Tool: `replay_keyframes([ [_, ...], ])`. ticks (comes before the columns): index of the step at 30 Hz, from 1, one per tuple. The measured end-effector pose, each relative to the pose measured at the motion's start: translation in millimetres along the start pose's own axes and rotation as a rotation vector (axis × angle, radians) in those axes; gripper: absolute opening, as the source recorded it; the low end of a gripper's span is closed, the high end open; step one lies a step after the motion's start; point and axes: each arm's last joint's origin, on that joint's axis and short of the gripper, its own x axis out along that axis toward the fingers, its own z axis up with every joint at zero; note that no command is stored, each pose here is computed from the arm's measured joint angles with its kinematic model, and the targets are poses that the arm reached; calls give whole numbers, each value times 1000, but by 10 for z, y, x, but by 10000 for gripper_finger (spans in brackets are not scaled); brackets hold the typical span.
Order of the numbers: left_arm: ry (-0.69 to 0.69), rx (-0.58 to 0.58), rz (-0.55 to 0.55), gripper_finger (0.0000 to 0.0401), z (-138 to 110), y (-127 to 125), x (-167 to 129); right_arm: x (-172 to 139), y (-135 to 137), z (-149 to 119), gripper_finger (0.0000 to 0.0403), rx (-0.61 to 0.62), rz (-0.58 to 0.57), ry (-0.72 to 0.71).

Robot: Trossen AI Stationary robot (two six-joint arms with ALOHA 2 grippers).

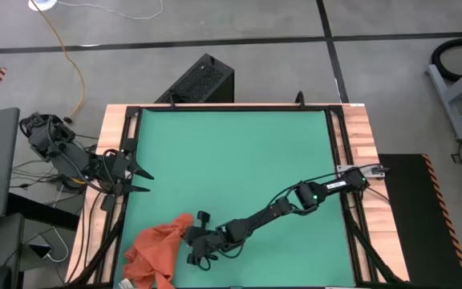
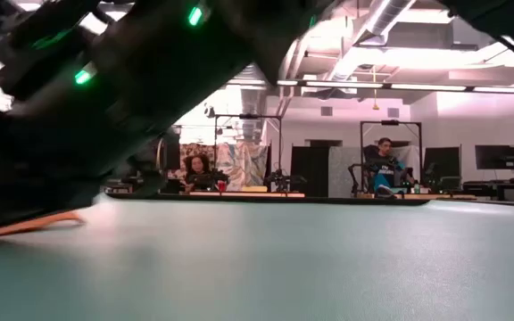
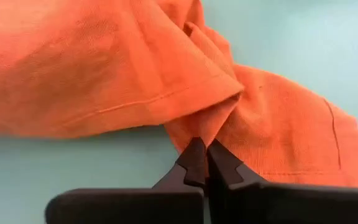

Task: Roll towel
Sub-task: Fold the orange towel

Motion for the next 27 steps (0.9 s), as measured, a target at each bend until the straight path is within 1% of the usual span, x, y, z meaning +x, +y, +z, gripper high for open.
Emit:
replay_keyframes([
  [2, 1, -19, -8, 142, -1, -2, -1, -179, -7, 99, 7, -40, -73, 34],
  [5, 11, -40, -38, 142, -2, -13, 4, -503, -126, 331, 6, -62, -234, 66],
  [9, 49, -23, -38, 142, -58, -55, 123, -1091, -434, 766, 6, -66, -472, 62],
  [12, 131, 17, -21, 142, -188, -127, 348, -1418, -695, 895, 6, -68, -593, 124],
  [16, 251, 89, -4, 141, -413, -282, 834, -1785, -963, 1060, 6, -36, -656, 179],
  [18, 308, 149, -5, 141, -559, -370, 1061, -1937, -1033, 1113, 6, -45, -671, 198],
  [22, 364, 284, 16, 141, -898, -553, 1521, -2049, -1076, 1098, 6, -72, -693, 241],
  [24, 350, 348, 48, 141, -1057, -627, 1756, -2075, -1061, 1076, 6, -83, -698, 253],
  [27, 270, 437, 110, 141, -1228, -727, 2105, -2087, -1064, 1065, 6, -85, -698, 268],
])
